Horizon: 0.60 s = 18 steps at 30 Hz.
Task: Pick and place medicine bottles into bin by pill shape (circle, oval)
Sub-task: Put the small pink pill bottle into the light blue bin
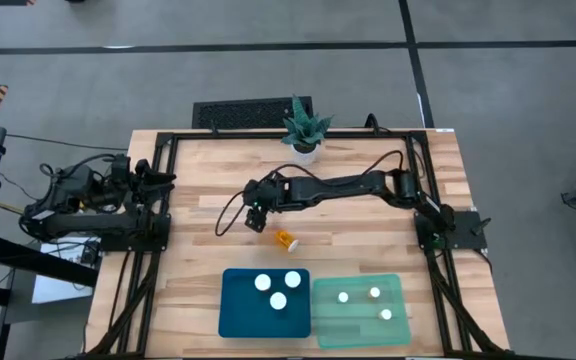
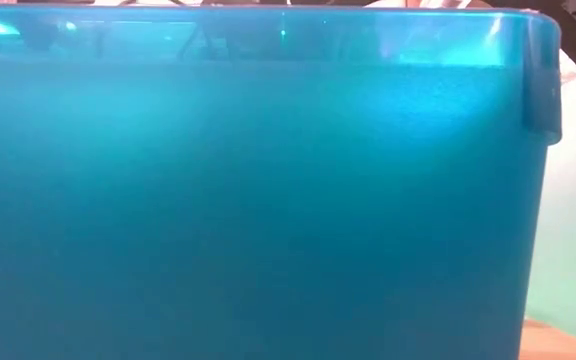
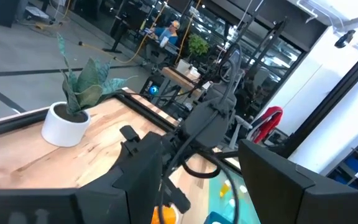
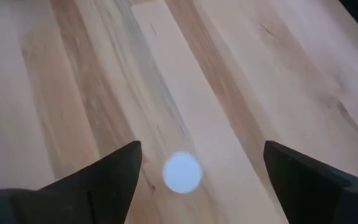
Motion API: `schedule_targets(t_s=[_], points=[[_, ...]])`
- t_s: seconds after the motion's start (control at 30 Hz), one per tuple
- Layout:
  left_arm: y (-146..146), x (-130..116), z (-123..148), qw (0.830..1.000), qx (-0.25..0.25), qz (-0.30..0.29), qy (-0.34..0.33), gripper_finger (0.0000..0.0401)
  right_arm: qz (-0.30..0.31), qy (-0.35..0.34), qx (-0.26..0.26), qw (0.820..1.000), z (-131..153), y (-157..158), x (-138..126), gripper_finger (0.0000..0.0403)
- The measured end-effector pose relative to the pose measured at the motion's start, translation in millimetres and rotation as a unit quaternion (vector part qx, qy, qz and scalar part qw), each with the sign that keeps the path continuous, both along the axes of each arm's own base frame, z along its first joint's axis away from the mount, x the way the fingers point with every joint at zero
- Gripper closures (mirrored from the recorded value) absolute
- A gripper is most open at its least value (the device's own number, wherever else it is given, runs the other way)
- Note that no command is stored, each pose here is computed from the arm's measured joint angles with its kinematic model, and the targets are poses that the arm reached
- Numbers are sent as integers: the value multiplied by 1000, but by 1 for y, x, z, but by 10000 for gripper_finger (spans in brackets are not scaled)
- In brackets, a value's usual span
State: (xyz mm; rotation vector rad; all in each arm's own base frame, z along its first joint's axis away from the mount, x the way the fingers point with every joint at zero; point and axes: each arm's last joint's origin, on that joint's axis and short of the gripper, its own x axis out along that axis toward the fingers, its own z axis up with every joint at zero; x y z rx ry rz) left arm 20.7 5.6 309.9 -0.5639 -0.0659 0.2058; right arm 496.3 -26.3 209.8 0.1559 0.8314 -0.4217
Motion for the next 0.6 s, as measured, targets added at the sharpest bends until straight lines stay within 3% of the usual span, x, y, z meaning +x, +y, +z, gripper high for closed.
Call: schedule_targets(t_s=[0.6], points=[[0,0,0,1000,-5,0,-1,197,-4,25,31,999,-31,-3,6,62]])
